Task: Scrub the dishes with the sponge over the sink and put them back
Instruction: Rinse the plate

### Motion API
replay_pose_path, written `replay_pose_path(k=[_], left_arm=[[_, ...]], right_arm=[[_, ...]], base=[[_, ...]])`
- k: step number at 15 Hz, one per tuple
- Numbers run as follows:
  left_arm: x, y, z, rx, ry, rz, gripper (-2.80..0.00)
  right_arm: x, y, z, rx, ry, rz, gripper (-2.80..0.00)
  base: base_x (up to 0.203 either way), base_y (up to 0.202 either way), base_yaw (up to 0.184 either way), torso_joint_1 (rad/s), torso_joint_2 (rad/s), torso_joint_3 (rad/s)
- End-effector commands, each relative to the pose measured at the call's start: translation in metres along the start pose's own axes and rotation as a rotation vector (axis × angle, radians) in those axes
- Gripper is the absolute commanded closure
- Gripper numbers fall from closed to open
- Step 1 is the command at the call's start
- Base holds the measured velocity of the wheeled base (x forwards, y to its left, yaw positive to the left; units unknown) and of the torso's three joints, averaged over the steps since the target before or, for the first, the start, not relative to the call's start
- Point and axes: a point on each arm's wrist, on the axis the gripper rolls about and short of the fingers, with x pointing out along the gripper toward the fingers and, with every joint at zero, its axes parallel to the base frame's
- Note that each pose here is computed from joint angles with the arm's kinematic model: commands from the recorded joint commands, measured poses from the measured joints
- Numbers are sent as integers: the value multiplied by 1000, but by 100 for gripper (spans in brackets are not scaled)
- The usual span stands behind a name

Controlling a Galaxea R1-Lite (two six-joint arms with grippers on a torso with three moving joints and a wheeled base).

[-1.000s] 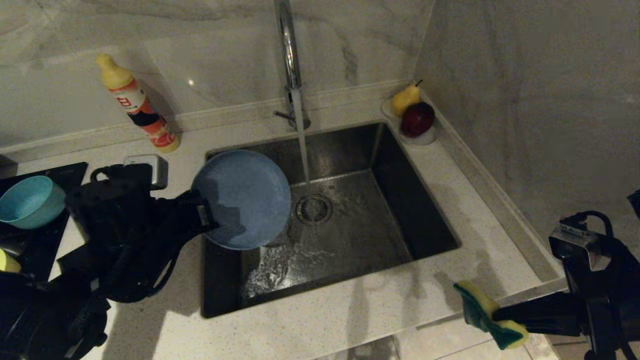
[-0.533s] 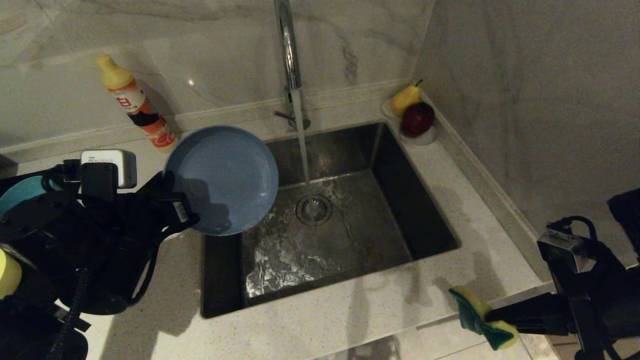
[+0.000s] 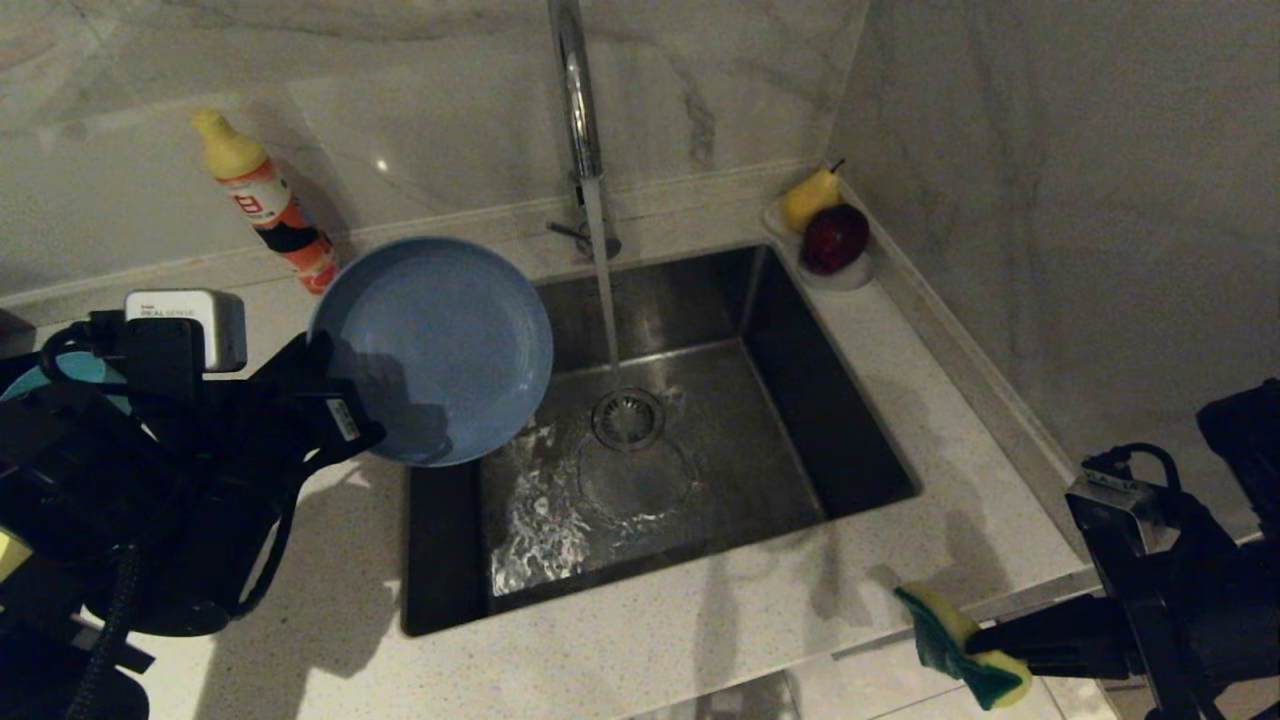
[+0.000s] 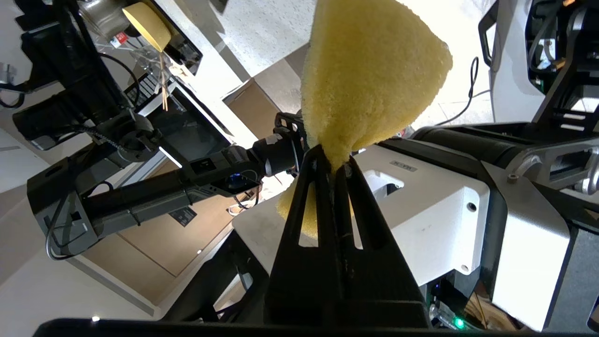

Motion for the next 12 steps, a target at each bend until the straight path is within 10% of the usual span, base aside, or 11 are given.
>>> replay_pose_path(k=[1, 4, 7, 12], left_arm=[[0, 2, 3, -10, -9, 33, 0], [0, 4, 3, -24, 133, 66, 0], [-9, 15, 13, -3, 438, 43, 0], [-24, 74, 69, -319, 671, 129, 0]], right_arm=[[0, -2, -2, 10, 7, -1, 0], [-2, -1, -5, 0, 2, 6, 0], [-1, -4, 2, 16, -16, 1, 0], [-5, -8, 13, 13, -79, 13, 0]], base=[[0, 0, 0, 0, 0, 0], [0, 0, 0, 0, 0, 0], [0, 0, 0, 0, 0, 0], [0, 0, 0, 0, 0, 0]])
